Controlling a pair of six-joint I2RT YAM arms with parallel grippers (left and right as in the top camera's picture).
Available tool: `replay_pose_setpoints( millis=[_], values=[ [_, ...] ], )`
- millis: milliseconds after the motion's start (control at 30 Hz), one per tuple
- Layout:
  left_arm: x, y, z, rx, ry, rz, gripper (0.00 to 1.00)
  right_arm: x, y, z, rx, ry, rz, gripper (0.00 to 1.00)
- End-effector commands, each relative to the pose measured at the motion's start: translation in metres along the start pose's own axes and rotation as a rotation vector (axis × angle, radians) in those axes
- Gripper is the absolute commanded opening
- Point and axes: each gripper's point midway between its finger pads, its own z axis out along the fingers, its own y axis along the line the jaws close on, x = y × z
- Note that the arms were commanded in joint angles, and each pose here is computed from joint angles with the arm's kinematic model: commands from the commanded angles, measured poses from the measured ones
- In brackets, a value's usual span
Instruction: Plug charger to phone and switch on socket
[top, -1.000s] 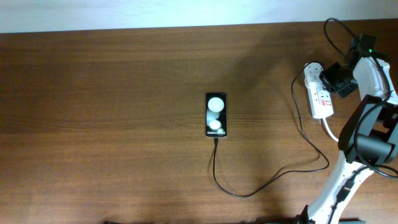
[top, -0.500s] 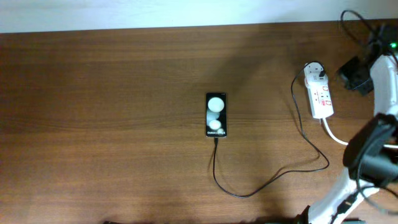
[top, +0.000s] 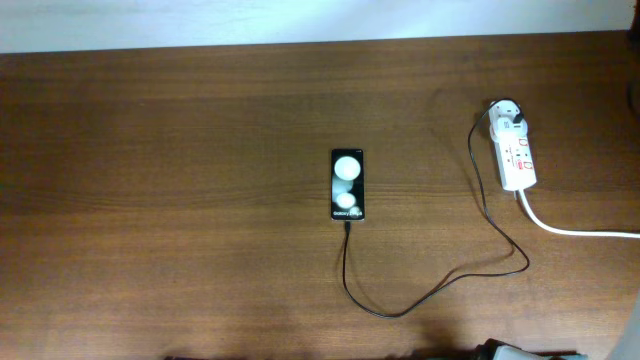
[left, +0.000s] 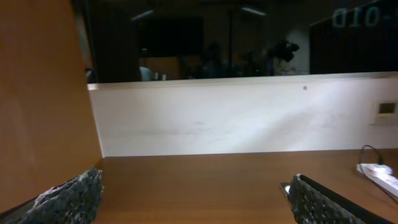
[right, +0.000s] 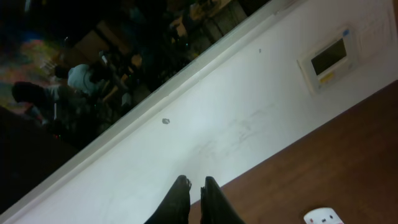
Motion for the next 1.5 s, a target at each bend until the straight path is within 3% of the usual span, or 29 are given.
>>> replay_pose_setpoints(
  millis=[0, 133, 233, 300, 433, 633, 800, 967, 1133, 1367, 1467],
  values=[
    [0.001, -0.012, -0.005, -0.086, -0.003, 0.025, 0.99, 0.000, 0.013, -0.029, -0.011, -0.003, -0.013, 0.11],
    [0.000, -0.014, -0.005, -0.101, -0.003, 0.029, 0.99, 0.018, 0.025, -0.082, -0.019, -0.011, -0.019, 0.12],
    [0.000, -0.014, -0.005, -0.101, -0.003, 0.029, 0.99, 0.038, 0.037, -0.115, -0.062, -0.068, -0.050, 0.20],
    [0.000, -0.014, -0.005, -0.102, -0.003, 0.029, 0.99, 0.042, 0.061, -0.141, -0.168, -0.127, -0.084, 0.32],
    [0.000, -0.014, -0.005, -0.101, -0.002, 0.029, 0.99, 0.030, 0.070, -0.181, -0.175, -0.237, -0.095, 0.48],
    [-0.031, -0.019, 0.002, -0.073, -0.117, 0.022, 0.99, 0.027, 0.071, -0.189, -0.174, -0.264, -0.094, 0.58],
    [-0.018, -0.024, 0.073, -0.048, -0.013, 0.028, 0.99, 0.024, 0.068, -0.191, -0.153, -0.285, -0.090, 0.61],
    [0.035, -0.028, 0.169, -0.039, 0.145, 0.035, 0.99, 0.024, 0.069, -0.194, -0.156, -0.289, -0.091, 0.62],
    [0.137, -0.034, 0.256, -0.030, 0.310, 0.042, 0.99, 0.025, 0.072, -0.197, -0.170, -0.289, -0.092, 0.63],
    [0.213, -0.038, 0.300, -0.028, 0.340, 0.043, 0.99, 0.024, 0.073, -0.203, -0.177, -0.301, -0.094, 0.63],
    [0.224, -0.039, 0.315, -0.031, 0.281, 0.041, 0.99, 0.023, 0.075, -0.211, -0.186, -0.314, -0.096, 0.63]
  ],
)
